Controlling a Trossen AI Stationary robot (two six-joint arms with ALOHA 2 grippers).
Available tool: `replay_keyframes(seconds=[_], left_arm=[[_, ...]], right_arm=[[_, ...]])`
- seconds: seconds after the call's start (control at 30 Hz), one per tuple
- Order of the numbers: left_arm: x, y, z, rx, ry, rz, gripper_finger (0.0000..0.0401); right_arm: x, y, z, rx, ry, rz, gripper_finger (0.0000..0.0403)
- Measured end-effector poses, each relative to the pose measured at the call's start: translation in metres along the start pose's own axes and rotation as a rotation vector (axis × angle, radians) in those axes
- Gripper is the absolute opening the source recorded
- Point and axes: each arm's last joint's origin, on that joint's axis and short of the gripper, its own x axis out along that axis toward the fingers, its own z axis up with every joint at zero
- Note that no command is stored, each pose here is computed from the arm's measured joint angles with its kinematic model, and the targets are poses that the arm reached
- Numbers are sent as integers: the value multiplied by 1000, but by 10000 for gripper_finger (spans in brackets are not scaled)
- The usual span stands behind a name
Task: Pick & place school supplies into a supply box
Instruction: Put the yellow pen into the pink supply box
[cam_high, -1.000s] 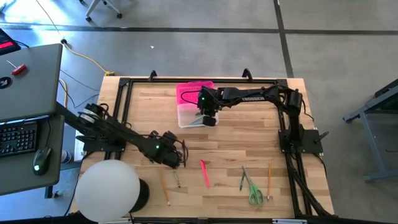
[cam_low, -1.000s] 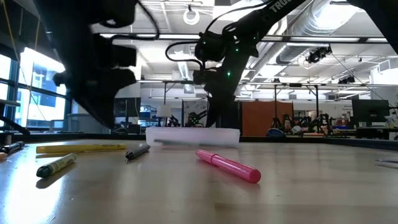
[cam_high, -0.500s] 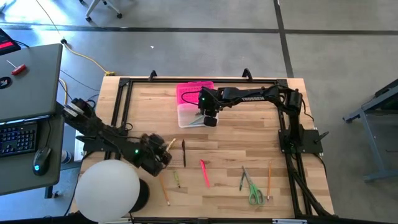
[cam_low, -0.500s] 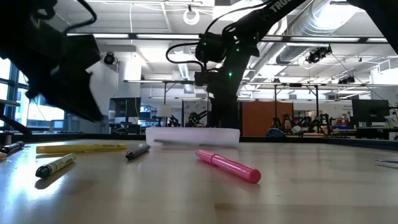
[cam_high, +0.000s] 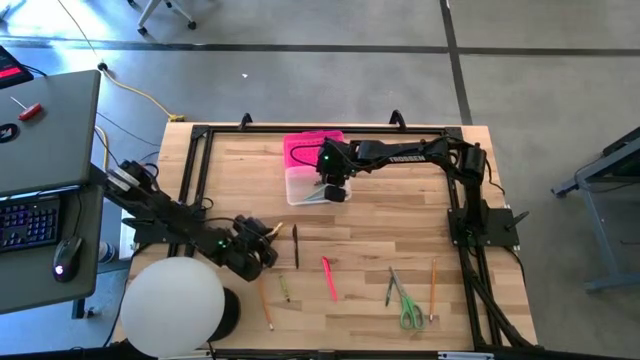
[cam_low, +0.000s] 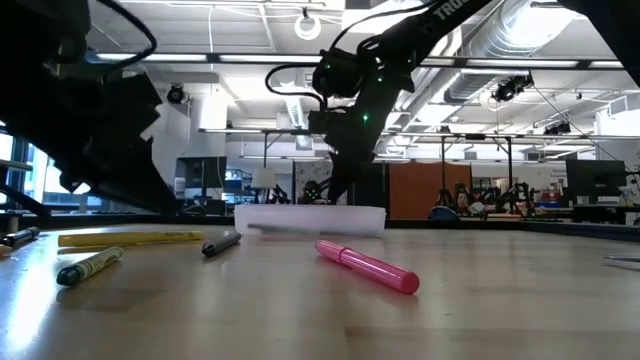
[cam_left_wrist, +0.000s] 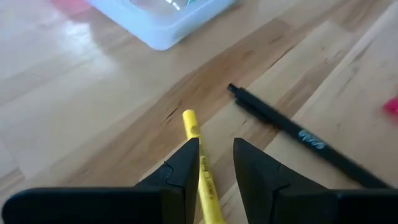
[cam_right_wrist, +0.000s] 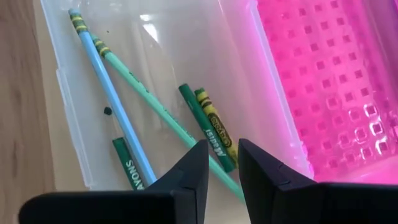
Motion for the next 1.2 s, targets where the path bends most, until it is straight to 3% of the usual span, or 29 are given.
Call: replay_keyframes(seconds=[0.27,0.57,0.67,0.8,0.93,1.2], left_arm=[[20,1,-25,-34,-19,73,131],[23,2,-22,-70,20,74,127],[24,3,-22,-82,36,82,99],[30,7,-18,-94,69,114,33],[39,14,-13,-121,71,141,32],[48,23,-11,-48,49,135,73]], right_arm=[[0,0,1,0,-7,-1,67],[0,0,1,0,-8,-1,67],[0,0,1,0,-8,-1,67],[0,0,1,0,-9,-1,67],[0,0,1,-1,-6,-1,67],[0,0,0,-1,-6,0,67]])
